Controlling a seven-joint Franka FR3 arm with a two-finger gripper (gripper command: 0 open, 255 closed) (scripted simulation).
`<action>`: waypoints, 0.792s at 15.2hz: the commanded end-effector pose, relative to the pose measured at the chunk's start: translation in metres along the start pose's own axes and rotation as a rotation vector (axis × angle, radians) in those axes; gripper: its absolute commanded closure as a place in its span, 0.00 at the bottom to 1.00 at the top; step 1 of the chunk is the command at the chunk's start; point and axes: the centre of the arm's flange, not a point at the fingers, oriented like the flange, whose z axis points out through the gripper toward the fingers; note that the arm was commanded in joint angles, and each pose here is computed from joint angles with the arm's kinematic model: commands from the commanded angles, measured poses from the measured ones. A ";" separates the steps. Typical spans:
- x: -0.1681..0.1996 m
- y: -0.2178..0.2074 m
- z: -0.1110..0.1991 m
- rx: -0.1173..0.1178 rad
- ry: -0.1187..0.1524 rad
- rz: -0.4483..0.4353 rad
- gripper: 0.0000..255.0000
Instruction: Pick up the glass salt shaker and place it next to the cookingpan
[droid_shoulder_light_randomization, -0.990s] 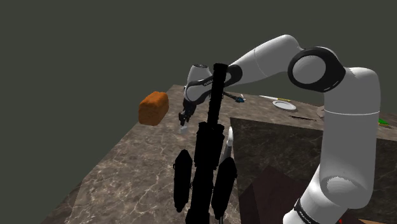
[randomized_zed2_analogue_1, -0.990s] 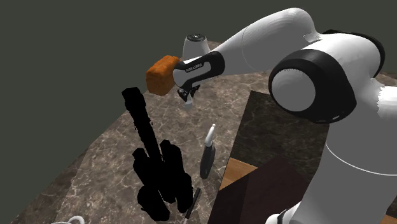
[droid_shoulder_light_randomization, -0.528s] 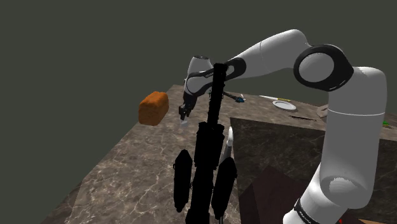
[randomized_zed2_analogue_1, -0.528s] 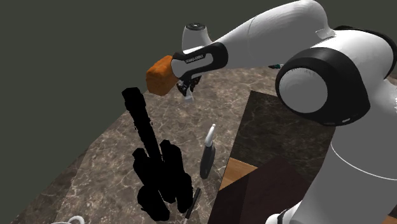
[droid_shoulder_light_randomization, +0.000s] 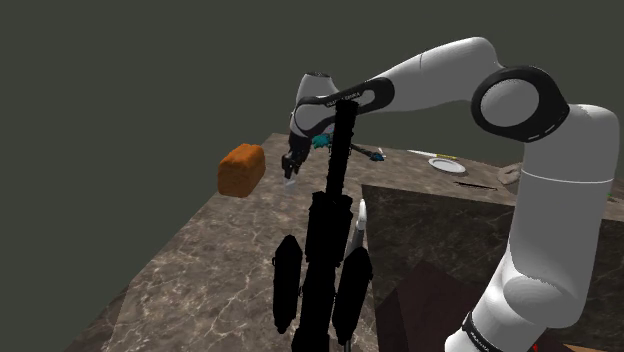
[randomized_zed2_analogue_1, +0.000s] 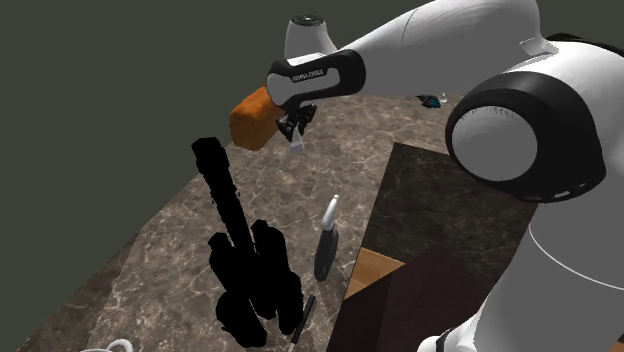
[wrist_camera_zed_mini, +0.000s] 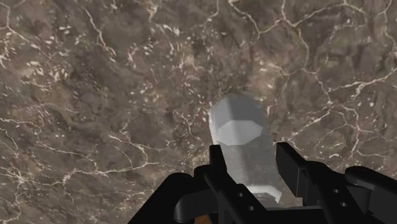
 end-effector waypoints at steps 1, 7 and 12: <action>0.003 0.001 -0.011 0.000 0.000 0.000 1.00; 0.010 0.002 -0.042 0.000 0.000 0.000 1.00; 0.016 0.003 -0.067 0.000 0.000 0.000 1.00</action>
